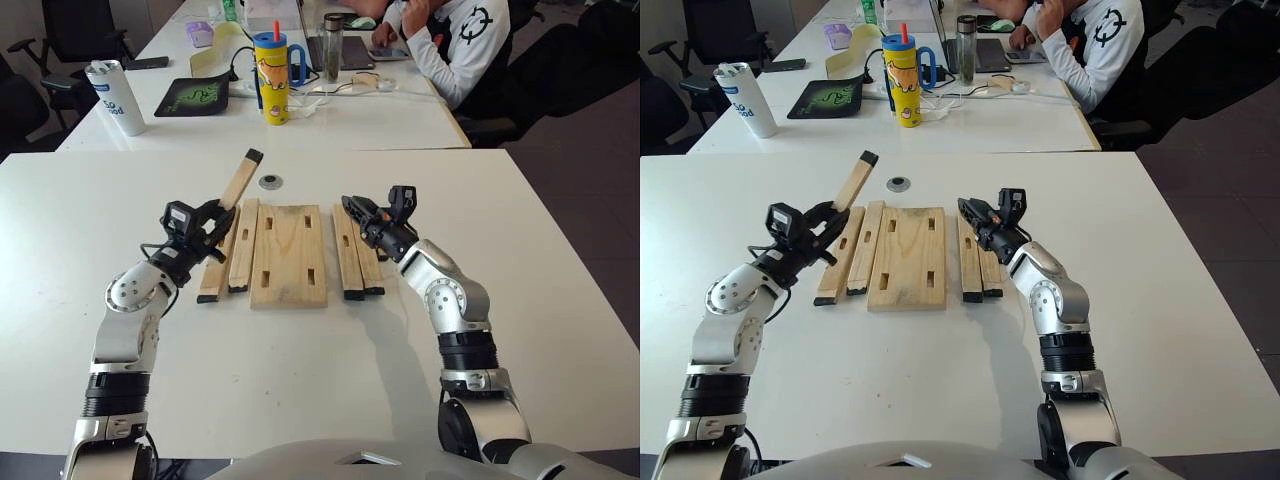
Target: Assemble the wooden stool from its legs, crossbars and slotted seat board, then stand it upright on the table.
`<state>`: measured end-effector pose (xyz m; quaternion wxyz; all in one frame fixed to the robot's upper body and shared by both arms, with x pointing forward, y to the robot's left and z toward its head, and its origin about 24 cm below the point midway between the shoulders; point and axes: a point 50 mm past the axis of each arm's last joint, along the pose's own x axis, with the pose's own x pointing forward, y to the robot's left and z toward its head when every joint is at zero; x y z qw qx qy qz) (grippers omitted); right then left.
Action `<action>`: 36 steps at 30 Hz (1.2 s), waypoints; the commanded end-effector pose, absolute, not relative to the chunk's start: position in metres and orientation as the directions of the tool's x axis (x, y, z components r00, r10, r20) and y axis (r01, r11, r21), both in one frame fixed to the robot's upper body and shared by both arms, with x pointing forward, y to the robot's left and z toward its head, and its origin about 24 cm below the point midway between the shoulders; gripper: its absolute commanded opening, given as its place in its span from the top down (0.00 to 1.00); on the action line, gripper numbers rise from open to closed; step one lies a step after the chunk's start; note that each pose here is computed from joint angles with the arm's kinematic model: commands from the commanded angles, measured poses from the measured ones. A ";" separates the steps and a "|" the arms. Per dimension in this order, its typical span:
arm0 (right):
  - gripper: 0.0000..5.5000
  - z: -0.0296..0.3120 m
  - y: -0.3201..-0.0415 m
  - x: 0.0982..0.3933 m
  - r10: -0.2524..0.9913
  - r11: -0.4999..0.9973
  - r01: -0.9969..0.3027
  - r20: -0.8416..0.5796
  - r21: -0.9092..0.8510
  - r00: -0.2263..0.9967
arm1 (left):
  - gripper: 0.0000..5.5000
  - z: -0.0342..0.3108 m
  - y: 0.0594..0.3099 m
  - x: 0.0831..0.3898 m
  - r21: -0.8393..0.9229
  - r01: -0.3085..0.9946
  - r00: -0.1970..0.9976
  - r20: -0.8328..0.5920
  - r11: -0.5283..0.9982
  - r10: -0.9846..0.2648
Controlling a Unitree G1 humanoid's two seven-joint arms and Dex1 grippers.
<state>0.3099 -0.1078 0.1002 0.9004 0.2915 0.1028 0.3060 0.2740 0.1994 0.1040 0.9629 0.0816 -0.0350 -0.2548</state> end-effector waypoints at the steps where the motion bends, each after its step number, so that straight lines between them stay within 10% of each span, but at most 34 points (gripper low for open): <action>1: 0.61 0.129 -0.098 0.306 0.706 0.433 -0.516 0.077 0.739 0.704 | 0.75 0.108 0.162 0.274 0.209 0.595 0.791 0.021 0.776 -0.612; 15: 0.60 0.141 -0.098 0.310 0.682 0.308 -0.432 0.120 0.848 0.722 | 0.75 0.108 0.116 0.264 0.209 0.714 0.677 0.037 0.668 -0.735; 26: 0.93 0.146 -0.101 0.310 0.669 0.292 -0.424 0.134 0.857 0.731 | 0.75 0.102 0.122 0.264 0.191 0.696 0.702 0.024 0.692 -0.712; 36: 0.93 0.147 -0.108 0.314 0.625 0.373 -0.422 0.112 0.826 0.772 | 0.69 0.096 0.128 0.264 0.161 0.696 0.709 0.000 0.699 -0.706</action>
